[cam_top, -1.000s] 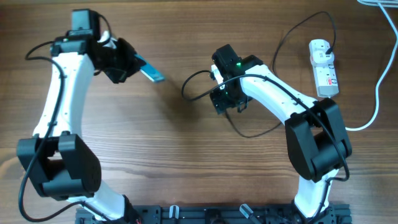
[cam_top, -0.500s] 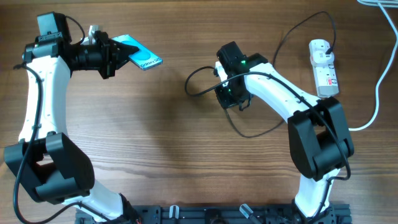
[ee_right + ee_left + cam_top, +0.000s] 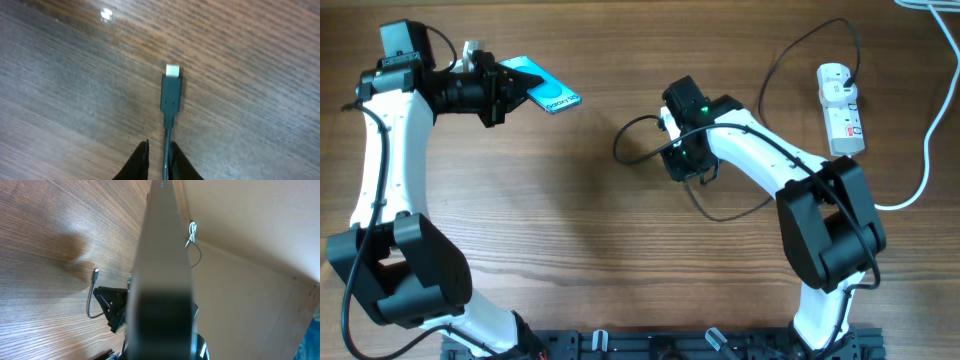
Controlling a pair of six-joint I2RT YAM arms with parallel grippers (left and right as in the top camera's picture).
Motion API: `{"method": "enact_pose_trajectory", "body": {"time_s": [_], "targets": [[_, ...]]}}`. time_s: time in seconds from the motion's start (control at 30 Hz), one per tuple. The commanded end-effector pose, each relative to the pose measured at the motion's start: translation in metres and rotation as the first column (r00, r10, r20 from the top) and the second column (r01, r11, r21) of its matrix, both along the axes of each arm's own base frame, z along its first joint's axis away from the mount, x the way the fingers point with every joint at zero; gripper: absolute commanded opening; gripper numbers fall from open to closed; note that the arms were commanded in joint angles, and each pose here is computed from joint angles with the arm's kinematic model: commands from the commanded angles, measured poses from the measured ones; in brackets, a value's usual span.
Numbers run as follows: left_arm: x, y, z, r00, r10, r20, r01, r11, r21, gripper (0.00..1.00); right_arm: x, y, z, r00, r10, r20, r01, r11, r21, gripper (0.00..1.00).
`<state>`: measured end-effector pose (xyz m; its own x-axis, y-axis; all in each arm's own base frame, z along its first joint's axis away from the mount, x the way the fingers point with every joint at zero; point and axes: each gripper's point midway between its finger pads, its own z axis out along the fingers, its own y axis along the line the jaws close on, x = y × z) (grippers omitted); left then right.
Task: Plug charger to phone and switch on socket
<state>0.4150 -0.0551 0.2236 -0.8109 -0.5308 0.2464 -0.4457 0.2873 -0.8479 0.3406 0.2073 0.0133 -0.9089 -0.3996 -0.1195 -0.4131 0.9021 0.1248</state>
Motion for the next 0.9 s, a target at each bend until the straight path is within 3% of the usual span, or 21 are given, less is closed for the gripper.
{"method": "enact_pose_trajectory", "body": {"time_s": [0.0,0.87], "targets": [[-0.003,-0.001,0.016,0.998,-0.016,0.061,0.016,1.0,0.004,0.04,-0.005,0.001,-0.012,1.0,-0.011,-0.015,0.011,1.0,0.011,0.15],[-0.003,-0.002,0.016,0.998,-0.016,0.058,0.016,1.0,0.003,0.04,0.003,-0.006,-0.019,0.999,-0.018,0.037,0.019,1.0,-0.024,0.15]]}}
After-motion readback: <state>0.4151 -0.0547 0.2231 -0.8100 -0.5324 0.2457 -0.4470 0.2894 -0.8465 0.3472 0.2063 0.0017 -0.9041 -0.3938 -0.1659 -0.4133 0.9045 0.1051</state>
